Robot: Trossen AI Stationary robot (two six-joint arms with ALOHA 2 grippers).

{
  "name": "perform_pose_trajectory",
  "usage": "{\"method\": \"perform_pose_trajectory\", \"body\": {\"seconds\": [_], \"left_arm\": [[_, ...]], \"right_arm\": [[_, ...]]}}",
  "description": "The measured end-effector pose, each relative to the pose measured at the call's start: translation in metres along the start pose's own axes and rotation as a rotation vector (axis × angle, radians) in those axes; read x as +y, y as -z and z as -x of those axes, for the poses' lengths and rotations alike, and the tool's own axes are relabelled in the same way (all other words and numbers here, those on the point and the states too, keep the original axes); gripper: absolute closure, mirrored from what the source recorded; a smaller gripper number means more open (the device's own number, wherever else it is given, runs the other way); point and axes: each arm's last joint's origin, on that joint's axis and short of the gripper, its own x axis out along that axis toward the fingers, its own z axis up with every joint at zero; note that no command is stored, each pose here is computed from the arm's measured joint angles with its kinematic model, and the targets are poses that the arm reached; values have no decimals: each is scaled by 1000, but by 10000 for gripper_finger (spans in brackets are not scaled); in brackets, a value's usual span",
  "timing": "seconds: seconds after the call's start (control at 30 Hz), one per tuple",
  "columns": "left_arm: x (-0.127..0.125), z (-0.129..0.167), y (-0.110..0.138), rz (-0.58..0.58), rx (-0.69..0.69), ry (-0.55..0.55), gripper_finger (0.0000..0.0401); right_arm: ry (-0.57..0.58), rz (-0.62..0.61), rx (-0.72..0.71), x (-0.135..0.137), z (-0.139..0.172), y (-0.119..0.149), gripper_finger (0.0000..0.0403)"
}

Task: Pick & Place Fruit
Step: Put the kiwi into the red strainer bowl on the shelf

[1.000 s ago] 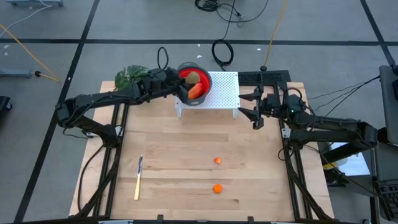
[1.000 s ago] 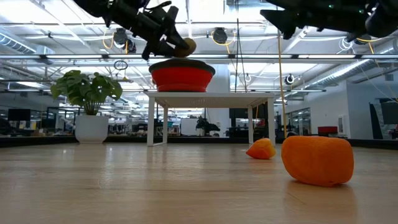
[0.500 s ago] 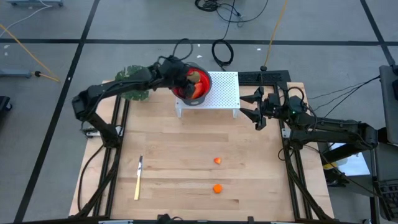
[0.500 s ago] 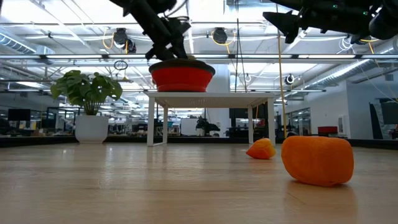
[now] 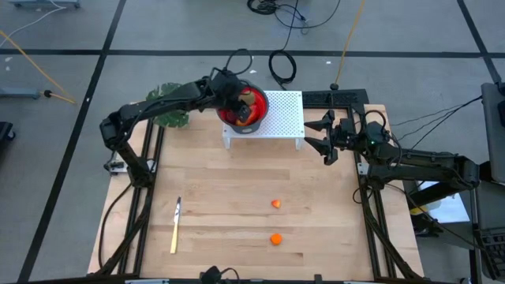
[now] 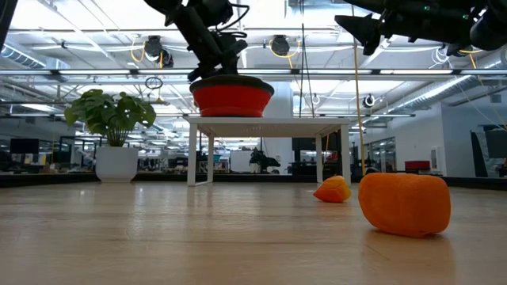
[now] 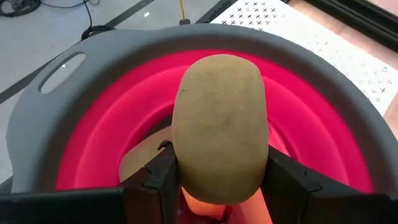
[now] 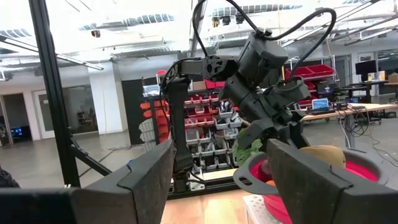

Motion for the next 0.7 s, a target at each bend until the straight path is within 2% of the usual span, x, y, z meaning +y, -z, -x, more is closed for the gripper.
{"method": "perform_pose_trajectory", "body": {"seconds": [0.2, 0.4, 0.7], "left_arm": [[6, 0, -1, 13, -2, -1, 228], [11, -1, -4, 28, -9, 41, 201], [9, -10, -1, 31, 15, 64, 193]], "right_arm": [[1, 0, 0, 0, 0, 0, 151], [2, 0, 0, 0, 0, 0, 151], [3, 0, 0, 0, 0, 0, 151]]}}
